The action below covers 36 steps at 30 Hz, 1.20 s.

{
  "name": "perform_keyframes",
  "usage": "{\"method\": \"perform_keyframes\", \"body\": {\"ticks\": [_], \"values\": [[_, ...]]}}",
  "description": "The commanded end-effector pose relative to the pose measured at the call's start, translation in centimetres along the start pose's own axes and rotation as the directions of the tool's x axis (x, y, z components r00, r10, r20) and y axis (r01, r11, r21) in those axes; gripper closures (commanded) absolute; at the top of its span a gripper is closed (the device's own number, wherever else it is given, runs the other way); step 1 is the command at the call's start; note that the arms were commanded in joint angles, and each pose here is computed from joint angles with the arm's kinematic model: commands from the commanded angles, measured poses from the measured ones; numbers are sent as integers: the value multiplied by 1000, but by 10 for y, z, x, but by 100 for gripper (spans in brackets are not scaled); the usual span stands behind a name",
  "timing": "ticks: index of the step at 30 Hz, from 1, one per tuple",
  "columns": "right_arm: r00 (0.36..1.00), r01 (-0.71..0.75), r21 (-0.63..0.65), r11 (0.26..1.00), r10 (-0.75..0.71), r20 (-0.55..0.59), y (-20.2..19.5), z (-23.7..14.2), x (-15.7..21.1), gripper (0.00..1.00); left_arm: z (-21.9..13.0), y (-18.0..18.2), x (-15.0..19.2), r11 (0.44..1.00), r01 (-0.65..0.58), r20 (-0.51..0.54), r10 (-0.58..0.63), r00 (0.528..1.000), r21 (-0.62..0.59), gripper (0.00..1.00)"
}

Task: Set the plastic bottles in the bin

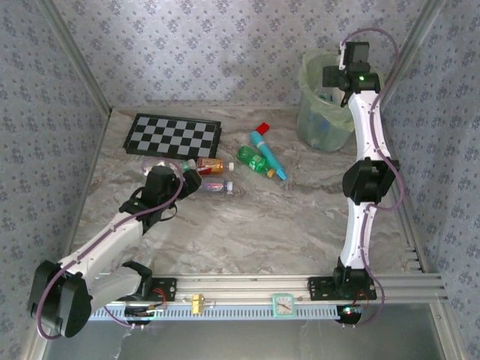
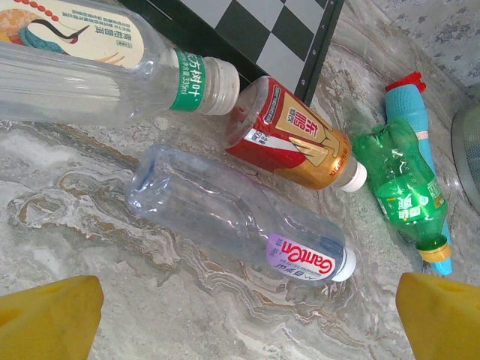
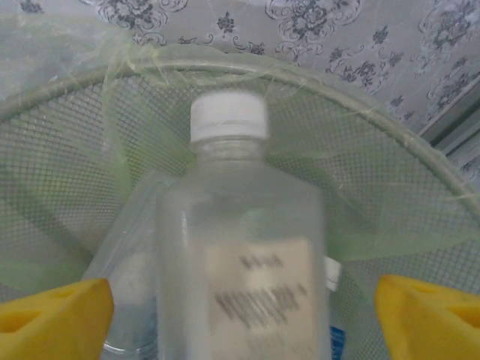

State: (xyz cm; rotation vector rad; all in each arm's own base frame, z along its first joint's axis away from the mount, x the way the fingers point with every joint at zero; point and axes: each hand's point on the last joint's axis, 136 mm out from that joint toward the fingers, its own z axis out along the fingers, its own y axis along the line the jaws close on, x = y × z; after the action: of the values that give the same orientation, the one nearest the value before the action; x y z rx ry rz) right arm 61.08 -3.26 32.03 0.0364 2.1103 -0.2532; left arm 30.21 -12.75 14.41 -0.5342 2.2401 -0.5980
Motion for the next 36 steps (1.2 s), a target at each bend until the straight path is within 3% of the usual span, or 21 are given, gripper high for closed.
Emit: {"method": "perform_keyframes", "body": {"ticks": [1, 8, 14, 20, 25, 31, 36], "values": [[998, -38, -12, 999, 38, 42, -6, -32, -20, 0, -3, -7, -13, 1000, -19, 35, 18, 999, 9, 0], [983, -127, -83, 988, 137, 122, -9, -89, -46, 0, -1, -27, -31, 997, -47, 90, 41, 995, 60, 0], [963, -205, -258, 944, 242, 120, 17, -131, -34, 0, -1, -54, -53, 983, -166, 121, 157, 980, 73, 0], [955, -231, -427, 874, 288, 73, 66, -167, 13, 0, 18, -80, -60, 933, -339, 82, 331, 940, 124, 0], [974, -173, -534, 828, 223, 31, 120, -194, 59, 0, 44, -87, -57, 889, -428, 27, 429, 903, 164, 0], [991, -111, -587, 802, 134, -5, 171, -216, 117, 0, 70, -77, -48, 862, -485, -57, 497, 866, 150, 0], [989, -145, -612, 777, 135, -64, 197, -223, 170, 0, 83, -57, -42, 858, -502, -126, 513, 849, 114, 0]]}}
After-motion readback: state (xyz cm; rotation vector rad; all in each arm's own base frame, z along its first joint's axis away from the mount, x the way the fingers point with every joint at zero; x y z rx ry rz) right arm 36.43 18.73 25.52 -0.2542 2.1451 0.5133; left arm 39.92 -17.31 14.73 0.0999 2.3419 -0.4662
